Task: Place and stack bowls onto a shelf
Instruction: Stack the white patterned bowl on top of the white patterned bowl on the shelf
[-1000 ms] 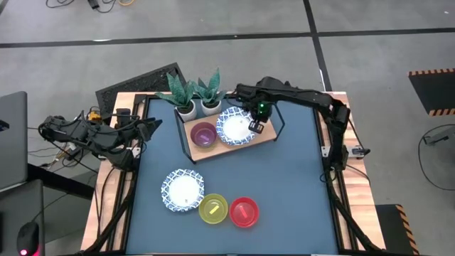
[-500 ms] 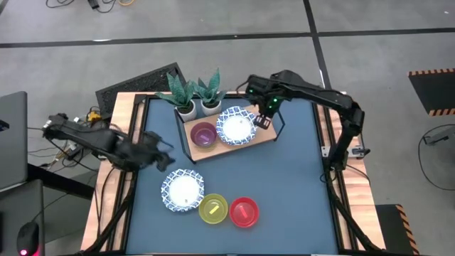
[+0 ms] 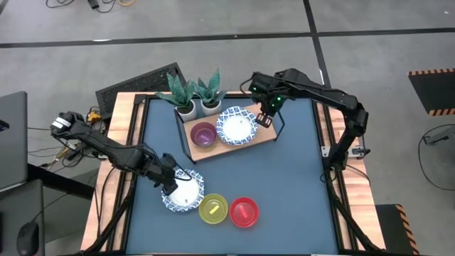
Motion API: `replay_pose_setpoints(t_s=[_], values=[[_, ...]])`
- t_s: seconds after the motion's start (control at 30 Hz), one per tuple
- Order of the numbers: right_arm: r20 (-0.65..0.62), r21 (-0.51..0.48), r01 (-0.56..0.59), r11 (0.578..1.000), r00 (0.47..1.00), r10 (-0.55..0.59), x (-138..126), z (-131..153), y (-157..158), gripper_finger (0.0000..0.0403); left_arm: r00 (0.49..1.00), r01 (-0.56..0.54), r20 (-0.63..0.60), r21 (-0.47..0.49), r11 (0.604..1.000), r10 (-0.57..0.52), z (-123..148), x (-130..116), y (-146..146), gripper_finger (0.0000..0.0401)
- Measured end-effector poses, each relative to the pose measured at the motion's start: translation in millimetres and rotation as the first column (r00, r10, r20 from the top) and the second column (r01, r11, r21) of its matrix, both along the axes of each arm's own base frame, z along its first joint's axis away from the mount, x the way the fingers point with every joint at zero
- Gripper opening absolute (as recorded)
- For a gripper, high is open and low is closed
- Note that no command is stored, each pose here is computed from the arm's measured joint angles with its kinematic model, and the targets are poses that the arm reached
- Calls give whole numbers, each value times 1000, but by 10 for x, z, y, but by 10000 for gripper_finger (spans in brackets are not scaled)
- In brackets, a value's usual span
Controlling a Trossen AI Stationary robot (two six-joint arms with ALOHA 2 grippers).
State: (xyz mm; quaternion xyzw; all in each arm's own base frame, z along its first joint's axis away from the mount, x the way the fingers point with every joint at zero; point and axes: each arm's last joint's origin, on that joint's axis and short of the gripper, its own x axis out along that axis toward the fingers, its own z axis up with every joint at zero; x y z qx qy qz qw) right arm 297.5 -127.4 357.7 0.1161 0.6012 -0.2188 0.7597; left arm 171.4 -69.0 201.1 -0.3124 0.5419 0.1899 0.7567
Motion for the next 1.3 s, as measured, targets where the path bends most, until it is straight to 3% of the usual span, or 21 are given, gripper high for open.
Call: replay_pose_setpoints(t_s=[0.23, 0.43, 0.6, 0.9, 1.13, 1.3], values=[[-1, 0, -5, 1000, 1000, 5, 0, -1, 0, 32, 998, -52, -34, 34, 998, 53, -274, -46, 29, 279], [-6, -2, -22, 1000, 1000, 22, -2, -1, 1, 32, 997, -75, -28, 16, 997, 76, -290, -46, 27, 265], [-3, -2, -22, 1000, 1000, 22, 0, 0, 0, 32, 997, -74, -23, 12, 997, 75, -289, -41, 25, 203], [-4, -2, -24, 1000, 1000, 24, 4, -2, 6, 32, 996, -72, -49, 16, 997, 73, -295, -64, 32, 23], [-5, 0, -32, 999, 999, 32, 4, -3, 6, 32, 994, -100, -62, -71, 992, 95, -242, -37, -2, 3], [24, 57, -52, 997, 998, 51, 14, -4, 23, 34, 994, -103, 11, -169, 980, 107, 88, 43, -50, 0]])
